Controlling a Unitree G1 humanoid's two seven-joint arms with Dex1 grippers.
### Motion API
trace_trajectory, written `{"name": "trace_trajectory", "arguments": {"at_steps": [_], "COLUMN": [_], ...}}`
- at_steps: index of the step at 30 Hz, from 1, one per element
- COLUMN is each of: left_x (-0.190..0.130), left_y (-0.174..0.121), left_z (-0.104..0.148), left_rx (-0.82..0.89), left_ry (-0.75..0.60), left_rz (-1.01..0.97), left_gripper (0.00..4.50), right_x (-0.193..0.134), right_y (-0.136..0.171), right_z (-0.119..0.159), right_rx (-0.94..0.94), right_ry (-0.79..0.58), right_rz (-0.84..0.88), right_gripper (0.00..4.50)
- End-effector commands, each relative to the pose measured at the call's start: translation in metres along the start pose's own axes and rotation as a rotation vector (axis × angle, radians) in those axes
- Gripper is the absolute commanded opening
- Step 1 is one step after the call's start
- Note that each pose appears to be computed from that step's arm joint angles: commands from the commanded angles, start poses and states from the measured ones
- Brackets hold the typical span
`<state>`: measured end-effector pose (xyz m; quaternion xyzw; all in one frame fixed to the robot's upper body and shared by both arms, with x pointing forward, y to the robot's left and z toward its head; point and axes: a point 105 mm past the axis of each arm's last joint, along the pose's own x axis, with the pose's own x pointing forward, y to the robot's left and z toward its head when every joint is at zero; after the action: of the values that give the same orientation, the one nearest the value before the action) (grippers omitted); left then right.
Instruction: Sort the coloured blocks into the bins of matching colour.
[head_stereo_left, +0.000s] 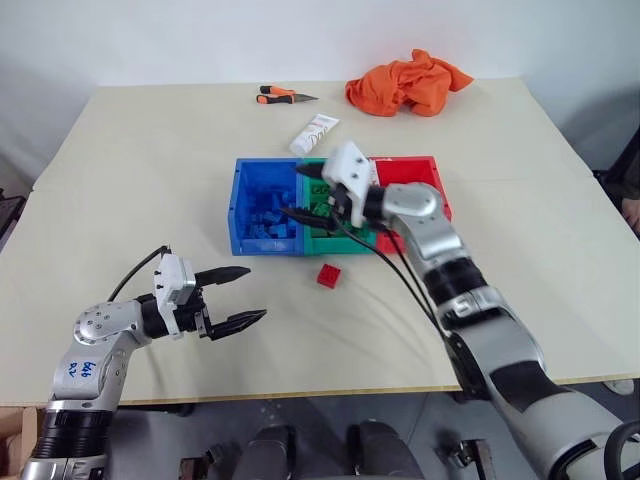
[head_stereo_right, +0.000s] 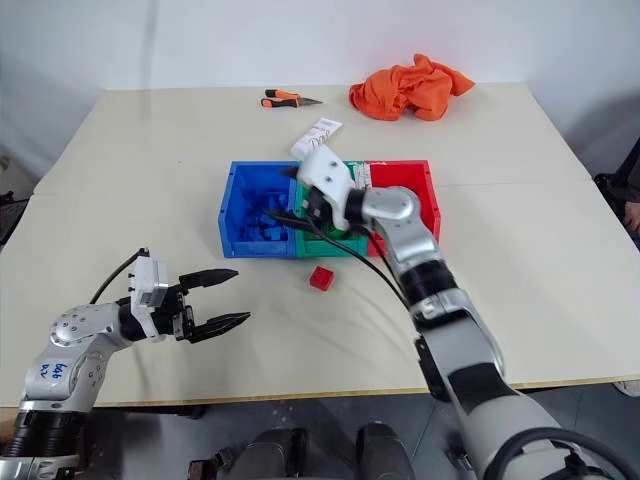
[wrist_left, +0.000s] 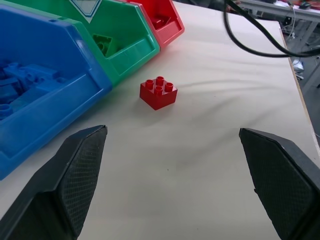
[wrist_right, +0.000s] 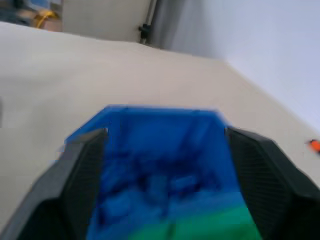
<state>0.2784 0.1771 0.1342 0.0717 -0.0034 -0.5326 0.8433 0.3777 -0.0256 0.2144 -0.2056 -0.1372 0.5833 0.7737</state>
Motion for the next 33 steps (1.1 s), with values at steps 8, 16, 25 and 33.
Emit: {"name": "trace_trajectory", "arguments": {"at_steps": [8, 16, 25, 33], "left_x": [0.016, 0.021, 0.019, 0.071], "left_y": [0.0, -0.012, -0.015, -0.019], "left_z": [0.002, -0.001, -0.002, 0.009], "left_rx": [-0.004, -0.032, -0.04, 0.005], "left_ry": [-0.029, -0.027, 0.024, 0.005], "left_rz": [-0.049, -0.034, 0.086, 0.215], "left_gripper": [4.5, 4.5, 4.5, 4.5], "right_x": [-0.124, -0.225, -0.236, -0.213], "right_y": [0.048, 0.066, 0.057, 0.057], "right_z": [-0.005, -0.03, -0.025, -0.024], "right_rx": [0.12, 0.228, 0.208, 0.209], "right_ry": [0.125, 0.407, 0.422, 0.374], "right_rz": [0.126, 0.024, -0.039, -0.046], "right_gripper": [3.87, 3.87, 3.87, 3.87]}}
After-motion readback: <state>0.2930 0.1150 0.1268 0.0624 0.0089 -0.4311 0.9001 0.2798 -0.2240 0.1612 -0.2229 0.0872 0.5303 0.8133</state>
